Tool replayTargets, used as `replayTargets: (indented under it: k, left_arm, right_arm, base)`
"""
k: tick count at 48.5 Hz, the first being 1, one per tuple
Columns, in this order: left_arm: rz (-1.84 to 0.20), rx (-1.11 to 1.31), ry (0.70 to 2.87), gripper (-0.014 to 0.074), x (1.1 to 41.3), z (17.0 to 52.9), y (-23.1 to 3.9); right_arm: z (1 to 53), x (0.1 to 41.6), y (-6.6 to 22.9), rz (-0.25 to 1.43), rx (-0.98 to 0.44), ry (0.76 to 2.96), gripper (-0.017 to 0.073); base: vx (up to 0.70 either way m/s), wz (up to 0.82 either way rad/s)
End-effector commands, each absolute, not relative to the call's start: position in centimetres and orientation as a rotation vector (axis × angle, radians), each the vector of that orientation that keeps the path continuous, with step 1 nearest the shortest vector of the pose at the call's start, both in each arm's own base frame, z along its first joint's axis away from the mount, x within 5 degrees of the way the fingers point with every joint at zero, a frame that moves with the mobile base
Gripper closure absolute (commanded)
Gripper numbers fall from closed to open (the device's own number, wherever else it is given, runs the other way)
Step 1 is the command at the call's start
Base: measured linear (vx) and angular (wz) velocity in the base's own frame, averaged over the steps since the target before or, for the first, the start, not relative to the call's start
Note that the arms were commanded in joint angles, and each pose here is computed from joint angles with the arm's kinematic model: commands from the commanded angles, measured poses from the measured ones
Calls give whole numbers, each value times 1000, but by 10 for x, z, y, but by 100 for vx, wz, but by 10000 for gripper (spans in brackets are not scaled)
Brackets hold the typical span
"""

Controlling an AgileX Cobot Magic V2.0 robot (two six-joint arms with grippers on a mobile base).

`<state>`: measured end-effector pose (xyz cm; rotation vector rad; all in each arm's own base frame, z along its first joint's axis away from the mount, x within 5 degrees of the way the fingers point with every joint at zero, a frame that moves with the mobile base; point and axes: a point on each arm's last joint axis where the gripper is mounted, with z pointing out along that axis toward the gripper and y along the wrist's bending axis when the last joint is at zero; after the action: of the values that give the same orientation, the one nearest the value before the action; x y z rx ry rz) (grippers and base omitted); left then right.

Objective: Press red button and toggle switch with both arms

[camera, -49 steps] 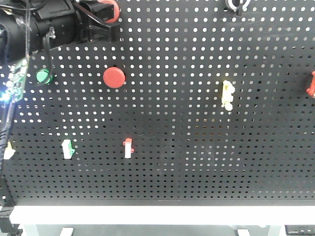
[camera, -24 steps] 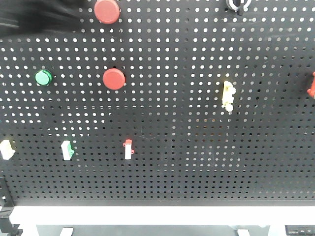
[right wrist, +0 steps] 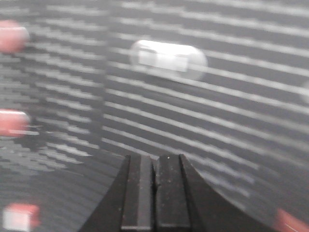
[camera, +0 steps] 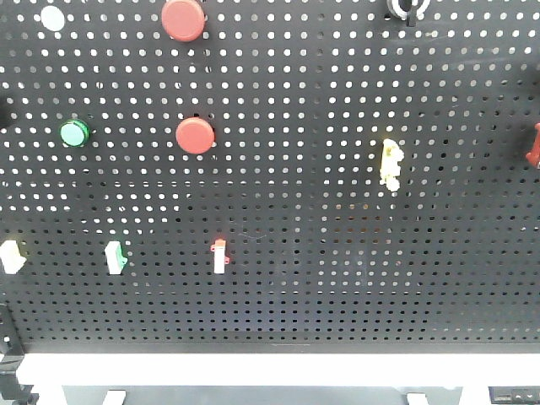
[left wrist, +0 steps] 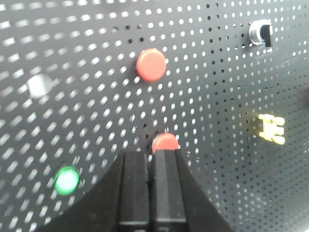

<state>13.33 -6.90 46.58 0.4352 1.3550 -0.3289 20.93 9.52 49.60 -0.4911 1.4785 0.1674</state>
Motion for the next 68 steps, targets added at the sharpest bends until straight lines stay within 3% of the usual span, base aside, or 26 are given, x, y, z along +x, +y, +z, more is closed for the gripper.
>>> replayTargets:
  k: [1,22,40,68]
  left_arm:
    - [-351,394,1296,591,123,478,-64]
    - [-368,443,1350,591,119,473,-66]
    - [-369,443,1351,591,119,473,-66]
    - [-369,443,1352,591,120,472,-66]
  right_arm:
    - [521,221,108,200,-469,1365,562]
    - [544,267,131,244,-429,1370,562]
    - [544,278,108,228,-323,1392,562]
    - [549,277,108,248,-297,1351,562]
  base:
    - [0,0]
    - [0,0]
    - [0,0]
    - [0,0]
